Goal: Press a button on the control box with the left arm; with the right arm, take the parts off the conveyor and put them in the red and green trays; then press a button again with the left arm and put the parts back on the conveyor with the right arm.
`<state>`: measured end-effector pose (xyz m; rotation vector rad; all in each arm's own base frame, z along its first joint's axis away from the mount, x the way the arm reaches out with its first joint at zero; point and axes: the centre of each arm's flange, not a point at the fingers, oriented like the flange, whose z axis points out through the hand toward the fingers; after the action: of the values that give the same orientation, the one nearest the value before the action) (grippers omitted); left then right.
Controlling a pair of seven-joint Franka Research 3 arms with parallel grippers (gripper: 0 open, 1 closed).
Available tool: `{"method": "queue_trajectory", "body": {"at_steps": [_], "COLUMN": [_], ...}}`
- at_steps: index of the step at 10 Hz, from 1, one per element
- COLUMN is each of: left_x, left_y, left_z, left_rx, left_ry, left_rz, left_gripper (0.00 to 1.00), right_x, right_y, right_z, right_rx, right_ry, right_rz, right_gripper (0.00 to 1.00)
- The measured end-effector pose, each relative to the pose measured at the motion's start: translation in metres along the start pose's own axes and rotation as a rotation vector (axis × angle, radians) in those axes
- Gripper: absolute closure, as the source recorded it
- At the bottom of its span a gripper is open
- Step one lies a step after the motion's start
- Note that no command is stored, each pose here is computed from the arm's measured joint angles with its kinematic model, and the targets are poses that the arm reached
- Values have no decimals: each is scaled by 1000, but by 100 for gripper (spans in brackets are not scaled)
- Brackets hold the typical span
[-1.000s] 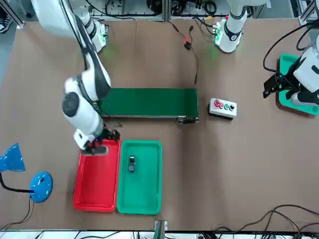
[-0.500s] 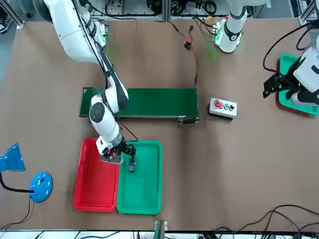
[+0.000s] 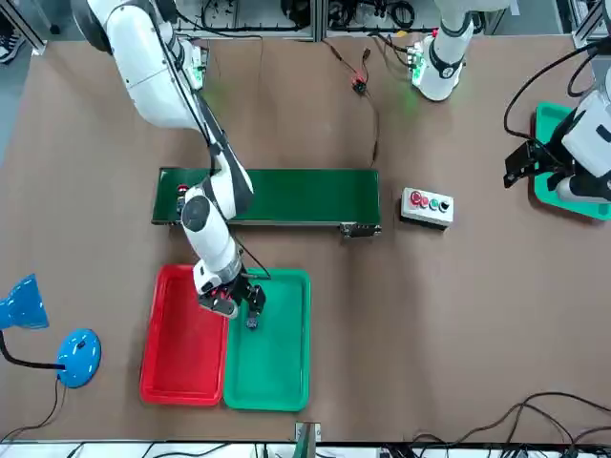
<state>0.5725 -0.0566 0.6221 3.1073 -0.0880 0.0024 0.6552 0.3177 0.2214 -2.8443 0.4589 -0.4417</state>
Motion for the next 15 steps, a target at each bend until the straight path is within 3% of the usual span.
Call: {"method": "queue_trajectory", "body": {"at_steps": [6, 8, 10, 11, 13, 15], "left_x": [0, 0, 0, 0, 0, 0], "left_y": [0, 0, 0, 0, 0, 0], "left_z": [0, 0, 0, 0, 0, 0], "left_rx": [0, 0, 0, 0, 0, 0], "left_ry": [0, 0, 0, 0, 0, 0], "left_rz": [0, 0, 0, 0, -1, -1], "left_gripper": [0, 0, 0, 0, 0, 0], "right_x": [10, 5, 4, 5, 5, 6], "right_y": [0, -3, -3, -4, -4, -5], "right_z": [34, 39, 40, 40, 39, 38], "right_rx": [-19, -2, -1, 0, 1, 4], "right_ry": [51, 68, 70, 71, 72, 75], "right_rz": [-40, -53, -55, -54, -53, -53], "right_gripper": [15, 21, 30, 42, 48, 59]}}
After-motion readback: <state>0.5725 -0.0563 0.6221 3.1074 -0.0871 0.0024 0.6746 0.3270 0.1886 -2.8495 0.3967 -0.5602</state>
